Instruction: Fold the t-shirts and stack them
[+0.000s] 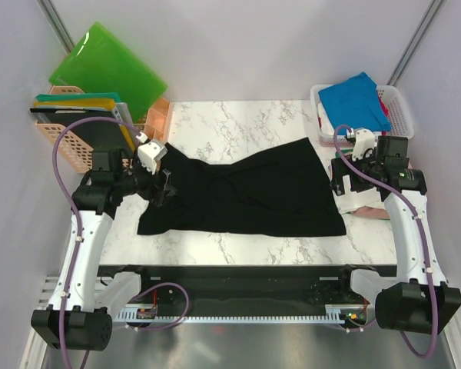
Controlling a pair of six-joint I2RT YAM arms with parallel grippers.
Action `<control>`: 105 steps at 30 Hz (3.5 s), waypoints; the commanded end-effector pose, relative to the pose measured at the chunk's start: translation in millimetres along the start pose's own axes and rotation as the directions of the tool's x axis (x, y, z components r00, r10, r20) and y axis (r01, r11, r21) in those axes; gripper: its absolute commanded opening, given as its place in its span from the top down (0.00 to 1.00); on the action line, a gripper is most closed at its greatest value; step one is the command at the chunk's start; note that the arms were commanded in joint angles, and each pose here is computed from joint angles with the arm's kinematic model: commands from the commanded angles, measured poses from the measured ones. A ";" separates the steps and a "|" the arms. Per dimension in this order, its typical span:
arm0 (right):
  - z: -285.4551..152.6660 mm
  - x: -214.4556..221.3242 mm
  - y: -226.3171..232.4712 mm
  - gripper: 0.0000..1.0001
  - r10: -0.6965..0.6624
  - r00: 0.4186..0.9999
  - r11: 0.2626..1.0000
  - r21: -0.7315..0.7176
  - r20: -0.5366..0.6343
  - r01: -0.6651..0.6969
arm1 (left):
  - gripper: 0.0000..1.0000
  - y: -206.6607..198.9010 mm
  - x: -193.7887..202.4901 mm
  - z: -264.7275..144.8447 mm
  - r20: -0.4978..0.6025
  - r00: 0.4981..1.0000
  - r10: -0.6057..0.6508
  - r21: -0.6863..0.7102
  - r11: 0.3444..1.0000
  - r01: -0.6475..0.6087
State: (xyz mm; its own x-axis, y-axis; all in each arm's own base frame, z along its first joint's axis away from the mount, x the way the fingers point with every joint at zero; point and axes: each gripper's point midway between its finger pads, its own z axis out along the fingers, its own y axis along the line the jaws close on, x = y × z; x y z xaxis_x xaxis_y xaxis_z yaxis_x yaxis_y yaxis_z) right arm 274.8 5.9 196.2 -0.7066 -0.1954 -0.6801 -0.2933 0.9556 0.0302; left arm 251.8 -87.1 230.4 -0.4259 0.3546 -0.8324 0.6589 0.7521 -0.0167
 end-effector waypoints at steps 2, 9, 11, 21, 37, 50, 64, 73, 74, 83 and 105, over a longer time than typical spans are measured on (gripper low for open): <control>-0.1 -17.8 -8.8 0.02 -0.033 0.997 0.999 0.036 0.067 0.031 | 0.16 3.9 -0.6 3.1 -0.042 0.996 -0.077 0.005 0.997 0.077; 38.0 -34.5 4.3 0.05 -0.019 0.996 0.990 -0.134 0.087 0.031 | 0.17 16.6 19.6 22.8 -0.132 0.987 -0.095 0.008 0.995 0.097; 56.5 -49.8 2.5 0.08 0.000 0.996 0.984 -0.179 0.090 0.016 | 0.17 22.5 20.2 26.0 -0.135 0.987 -0.087 -0.007 0.996 0.086; 159.2 -114.9 2.7 0.13 -0.067 0.998 0.982 -0.179 -0.013 0.064 | 0.13 29.7 7.4 43.6 -0.109 0.985 -0.132 0.022 0.991 0.136; 306.6 -149.5 -18.0 0.18 -0.118 0.986 0.993 0.016 -0.116 0.121 | 0.11 37.8 19.2 47.7 -0.147 0.983 -0.114 -0.007 0.993 0.114; 301.7 -142.5 -31.2 0.19 -0.109 0.985 0.992 0.053 -0.131 0.116 | 0.11 39.9 24.3 53.5 -0.169 0.978 -0.122 0.000 0.992 0.124; 221.8 -73.4 33.2 0.18 -0.244 0.954 0.966 -0.130 -0.172 0.224 | 0.00 20.2 73.9 97.5 -0.398 0.909 -0.125 0.142 0.970 0.195; 210.4 -77.0 36.9 0.18 -0.234 0.960 0.967 -0.138 -0.153 0.213 | 0.00 48.4 74.2 137.6 -0.432 0.890 -0.143 0.098 0.974 0.205; 208.8 -78.7 36.7 0.18 -0.237 0.960 0.967 -0.134 -0.150 0.218 | 0.00 53.3 74.9 139.9 -0.435 0.889 -0.143 0.078 0.978 0.195; 212.2 -68.2 52.9 0.20 -0.260 0.951 0.953 -0.205 -0.171 0.223 | 0.00 74.5 97.8 132.9 -0.491 0.854 -0.174 -0.081 0.985 0.154; 215.8 -39.1 41.8 0.19 -0.314 0.921 0.945 -0.175 -0.233 0.277 | 0.13 94.7 107.0 171.5 -0.519 0.825 -0.222 -0.145 0.975 0.171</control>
State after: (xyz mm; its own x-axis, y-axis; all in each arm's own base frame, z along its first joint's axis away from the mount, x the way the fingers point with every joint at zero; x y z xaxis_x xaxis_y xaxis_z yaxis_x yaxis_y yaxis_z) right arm 422.1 103.2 45.8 -0.7473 -0.5171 -0.4172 -0.5749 0.8181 0.0158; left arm 356.9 -71.5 27.0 -0.8365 0.4387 -0.3282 0.4975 0.8592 -0.1195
